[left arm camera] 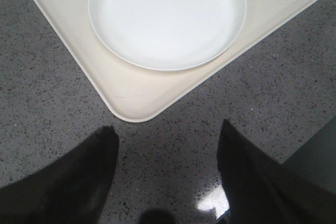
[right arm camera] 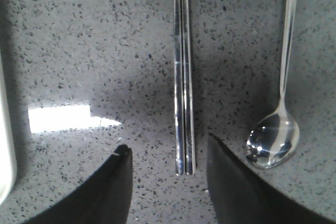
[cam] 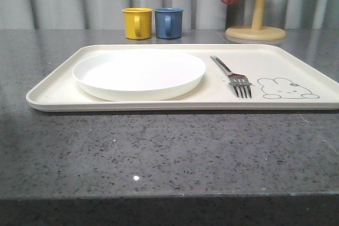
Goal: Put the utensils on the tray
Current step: 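Move the right gripper back to the steel chopsticks and grasp them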
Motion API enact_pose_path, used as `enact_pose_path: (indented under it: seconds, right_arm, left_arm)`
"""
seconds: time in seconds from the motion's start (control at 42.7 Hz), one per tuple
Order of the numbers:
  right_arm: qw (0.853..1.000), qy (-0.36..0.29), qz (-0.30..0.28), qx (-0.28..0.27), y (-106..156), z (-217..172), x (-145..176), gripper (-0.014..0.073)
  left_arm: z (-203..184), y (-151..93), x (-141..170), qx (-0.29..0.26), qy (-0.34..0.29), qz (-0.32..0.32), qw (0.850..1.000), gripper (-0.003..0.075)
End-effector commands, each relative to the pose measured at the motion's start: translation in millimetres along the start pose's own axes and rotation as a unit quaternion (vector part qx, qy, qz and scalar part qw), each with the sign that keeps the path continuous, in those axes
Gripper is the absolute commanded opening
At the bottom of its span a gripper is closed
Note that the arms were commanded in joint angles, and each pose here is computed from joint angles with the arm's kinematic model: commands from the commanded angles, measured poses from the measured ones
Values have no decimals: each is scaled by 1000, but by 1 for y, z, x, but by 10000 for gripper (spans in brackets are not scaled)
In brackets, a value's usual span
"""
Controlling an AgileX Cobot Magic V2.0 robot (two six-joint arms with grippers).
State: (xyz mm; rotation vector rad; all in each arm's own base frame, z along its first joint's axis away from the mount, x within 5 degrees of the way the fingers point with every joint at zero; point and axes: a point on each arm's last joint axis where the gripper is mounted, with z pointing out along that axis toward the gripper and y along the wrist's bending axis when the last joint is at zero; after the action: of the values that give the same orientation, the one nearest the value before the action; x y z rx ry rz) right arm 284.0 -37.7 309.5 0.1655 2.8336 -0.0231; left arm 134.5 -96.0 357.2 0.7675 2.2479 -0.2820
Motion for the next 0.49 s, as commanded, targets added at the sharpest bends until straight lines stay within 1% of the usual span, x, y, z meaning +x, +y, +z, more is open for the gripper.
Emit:
enact_pose_path:
  seconds: [0.0, 0.328, 0.468]
  right_arm:
    - [999, -35, 1, -15, -8, -7, -6, 362]
    - [1000, 4, -1, -16, -11, 30, -18, 362]
    - [1000, 10, -1, -15, -12, 40, -21, 362]
  left_arm:
    - [-7, -1, -11, 1, -44, -2, 999, 417]
    - [-7, -1, -11, 1, -44, -2, 999, 417]
    - [-7, -1, -11, 1, -44, -2, 999, 417]
